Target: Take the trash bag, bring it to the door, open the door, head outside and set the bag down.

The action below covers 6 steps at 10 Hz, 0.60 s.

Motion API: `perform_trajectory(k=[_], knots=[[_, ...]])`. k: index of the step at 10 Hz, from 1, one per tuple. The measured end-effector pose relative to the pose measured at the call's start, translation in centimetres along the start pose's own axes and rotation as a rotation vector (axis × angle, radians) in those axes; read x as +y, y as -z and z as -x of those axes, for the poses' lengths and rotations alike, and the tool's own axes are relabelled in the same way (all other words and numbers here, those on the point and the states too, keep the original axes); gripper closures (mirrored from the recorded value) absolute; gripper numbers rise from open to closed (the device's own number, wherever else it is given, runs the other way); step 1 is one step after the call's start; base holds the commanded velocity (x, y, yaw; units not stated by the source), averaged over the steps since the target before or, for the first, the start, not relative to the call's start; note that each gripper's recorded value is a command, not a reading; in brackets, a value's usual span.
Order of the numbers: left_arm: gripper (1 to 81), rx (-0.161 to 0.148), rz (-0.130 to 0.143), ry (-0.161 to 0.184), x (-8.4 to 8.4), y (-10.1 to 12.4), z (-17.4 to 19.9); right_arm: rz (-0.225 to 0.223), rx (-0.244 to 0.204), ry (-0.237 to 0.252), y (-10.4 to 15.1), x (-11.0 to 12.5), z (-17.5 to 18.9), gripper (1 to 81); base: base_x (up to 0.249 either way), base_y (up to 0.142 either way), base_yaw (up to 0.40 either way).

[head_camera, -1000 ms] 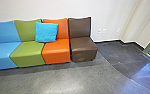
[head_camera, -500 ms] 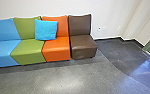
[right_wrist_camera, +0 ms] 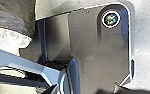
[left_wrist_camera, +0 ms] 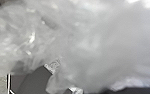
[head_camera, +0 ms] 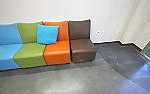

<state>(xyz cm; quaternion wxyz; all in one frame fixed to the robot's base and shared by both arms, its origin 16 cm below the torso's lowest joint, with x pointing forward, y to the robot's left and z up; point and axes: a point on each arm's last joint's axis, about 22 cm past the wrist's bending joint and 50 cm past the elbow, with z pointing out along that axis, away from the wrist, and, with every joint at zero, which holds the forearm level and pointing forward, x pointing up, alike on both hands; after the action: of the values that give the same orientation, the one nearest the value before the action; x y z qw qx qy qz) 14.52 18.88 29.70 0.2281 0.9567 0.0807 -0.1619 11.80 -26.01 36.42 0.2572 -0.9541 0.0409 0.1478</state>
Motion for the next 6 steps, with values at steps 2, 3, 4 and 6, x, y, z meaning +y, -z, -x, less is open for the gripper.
perform_trajectory(k=[2,3,4,6], knots=[[81.1,0.005,-0.011,-0.023,0.2,0.7,2.9,0.007,0.021,0.023,0.8,-0.8,1.0,1.0,0.0,0.0,0.0],[81.1,0.014,-0.01,-0.041,0.6,1.3,3.7,0.001,0.035,0.036,1.2,-1.6,1.3,1.0,0.0,0.0,0.0],[81.1,0.026,-0.009,-0.055,0.9,1.8,4.4,0.003,0.047,0.044,1.7,-2.0,2.0,1.0,0.0,0.0,0.0],[81.1,0.056,-0.012,-0.088,1.3,2.7,6.1,0.022,0.08,0.053,2.3,-1.8,3.5,1.0,0.0,0.0,0.0]])
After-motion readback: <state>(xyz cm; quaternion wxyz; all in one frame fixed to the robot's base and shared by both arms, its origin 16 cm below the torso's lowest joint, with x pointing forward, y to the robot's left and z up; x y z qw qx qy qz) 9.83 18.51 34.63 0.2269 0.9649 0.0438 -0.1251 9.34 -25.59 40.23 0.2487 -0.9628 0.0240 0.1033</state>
